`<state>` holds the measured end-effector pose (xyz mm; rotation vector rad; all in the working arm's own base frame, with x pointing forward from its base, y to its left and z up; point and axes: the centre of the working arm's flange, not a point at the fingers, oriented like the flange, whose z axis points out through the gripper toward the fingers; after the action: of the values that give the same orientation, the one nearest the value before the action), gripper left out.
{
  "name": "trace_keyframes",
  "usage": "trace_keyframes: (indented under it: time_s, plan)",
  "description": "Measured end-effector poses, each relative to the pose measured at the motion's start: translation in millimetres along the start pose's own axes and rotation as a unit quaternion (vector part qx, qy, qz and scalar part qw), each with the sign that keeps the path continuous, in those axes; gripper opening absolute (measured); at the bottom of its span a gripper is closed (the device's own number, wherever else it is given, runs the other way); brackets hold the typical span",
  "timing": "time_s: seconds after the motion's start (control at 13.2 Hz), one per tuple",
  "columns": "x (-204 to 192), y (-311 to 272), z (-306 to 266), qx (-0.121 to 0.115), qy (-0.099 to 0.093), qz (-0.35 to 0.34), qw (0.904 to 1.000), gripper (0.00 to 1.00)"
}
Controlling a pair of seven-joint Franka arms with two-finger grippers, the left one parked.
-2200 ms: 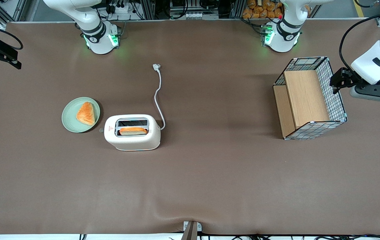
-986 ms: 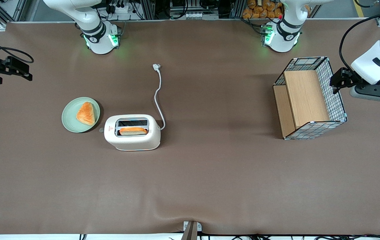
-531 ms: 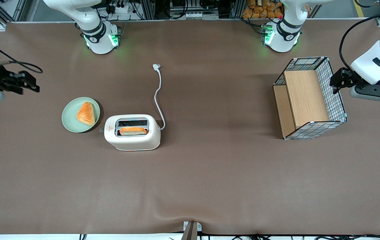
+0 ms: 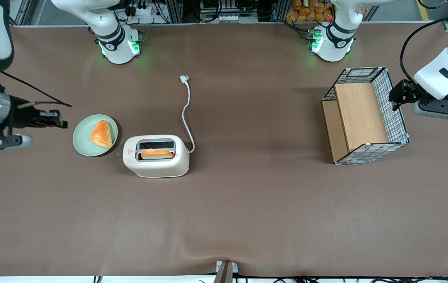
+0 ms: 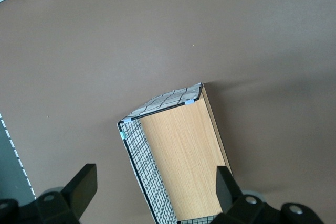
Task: Press toaster button with right arm
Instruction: 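Move the right gripper down toward the toaster's side lever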
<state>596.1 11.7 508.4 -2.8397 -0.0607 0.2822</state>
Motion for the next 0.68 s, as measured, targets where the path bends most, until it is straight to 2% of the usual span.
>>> trace_keyframes:
  time_s: [0.23,0.53,0.68]
  plan:
    - [30,21,47,0.062,-0.011,0.031,0.9975,0.01]
    - [54,28,91,0.105,-0.012,0.05,0.9931,0.01]
    - [61,34,110,0.113,-0.002,0.046,0.9926,0.01]
